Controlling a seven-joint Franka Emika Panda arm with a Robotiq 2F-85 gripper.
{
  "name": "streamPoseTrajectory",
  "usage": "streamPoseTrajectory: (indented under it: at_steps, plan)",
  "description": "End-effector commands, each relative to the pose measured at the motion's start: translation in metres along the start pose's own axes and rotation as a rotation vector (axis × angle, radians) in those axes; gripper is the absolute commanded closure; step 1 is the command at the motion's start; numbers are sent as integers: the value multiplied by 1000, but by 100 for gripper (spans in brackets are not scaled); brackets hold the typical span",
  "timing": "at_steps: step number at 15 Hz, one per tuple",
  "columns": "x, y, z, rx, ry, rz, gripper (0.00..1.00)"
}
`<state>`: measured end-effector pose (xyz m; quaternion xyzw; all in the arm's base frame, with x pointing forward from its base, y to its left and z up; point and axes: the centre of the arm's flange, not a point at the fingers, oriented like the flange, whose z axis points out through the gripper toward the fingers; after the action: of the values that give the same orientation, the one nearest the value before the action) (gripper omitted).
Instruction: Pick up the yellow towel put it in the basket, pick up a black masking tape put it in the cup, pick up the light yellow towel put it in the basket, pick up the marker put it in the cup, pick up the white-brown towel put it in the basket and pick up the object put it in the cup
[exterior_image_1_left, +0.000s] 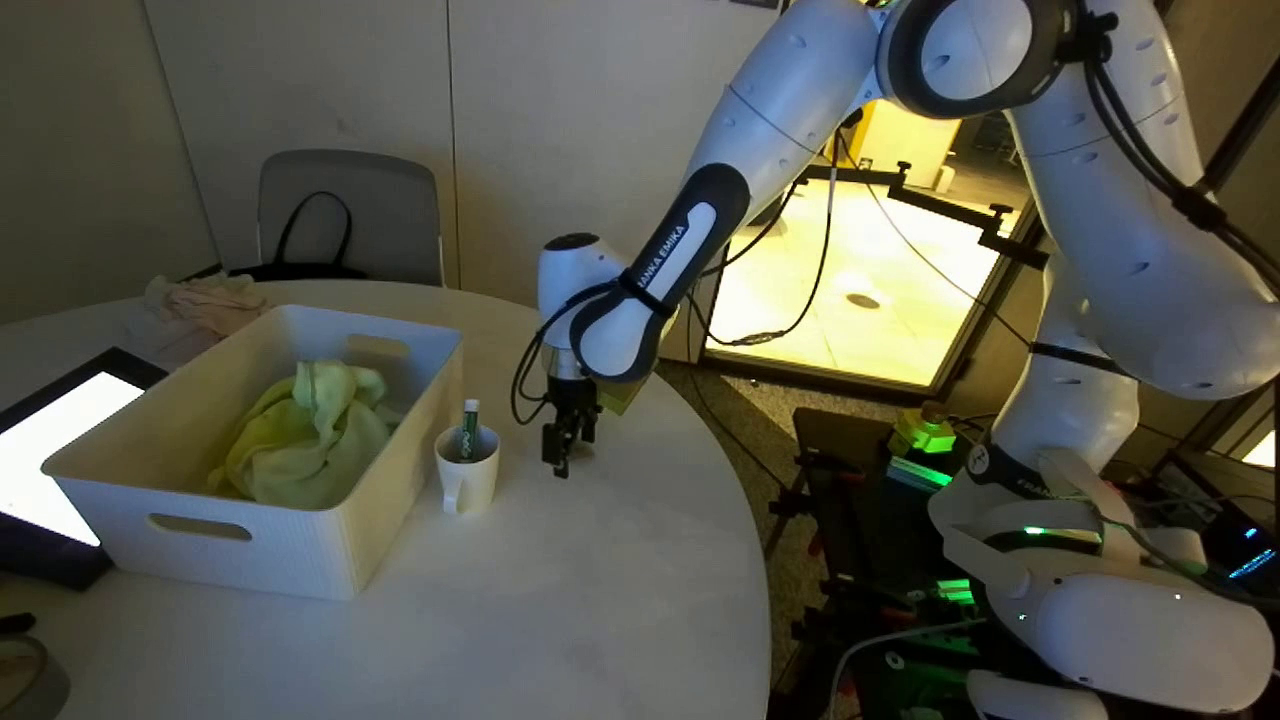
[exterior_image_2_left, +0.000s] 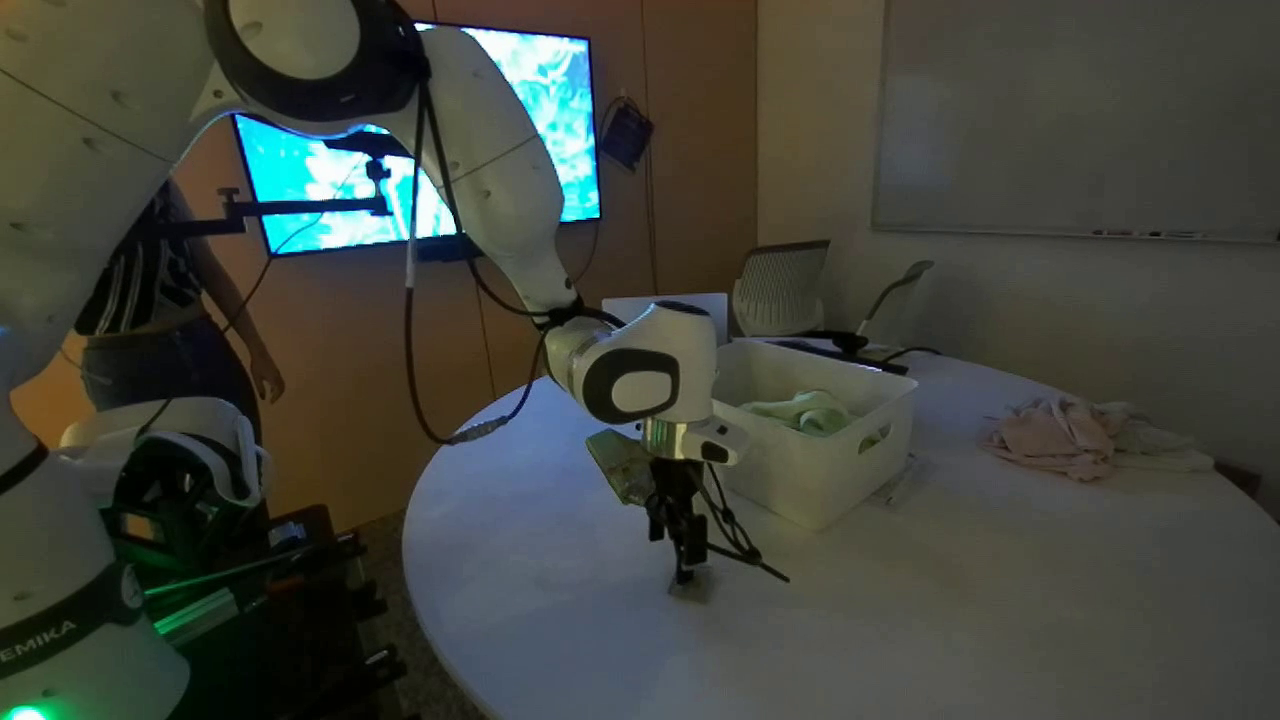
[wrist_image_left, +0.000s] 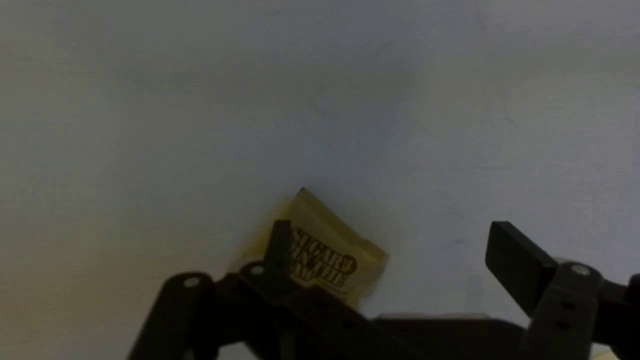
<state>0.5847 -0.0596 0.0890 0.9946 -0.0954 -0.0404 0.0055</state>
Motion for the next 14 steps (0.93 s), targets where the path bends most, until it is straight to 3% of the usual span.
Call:
streamPoseTrajectory:
  at_steps: [1, 14]
  plan:
    - [14, 8, -1, 30, 16, -31, 0]
    - [32, 24, 22, 46, -8, -62, 0]
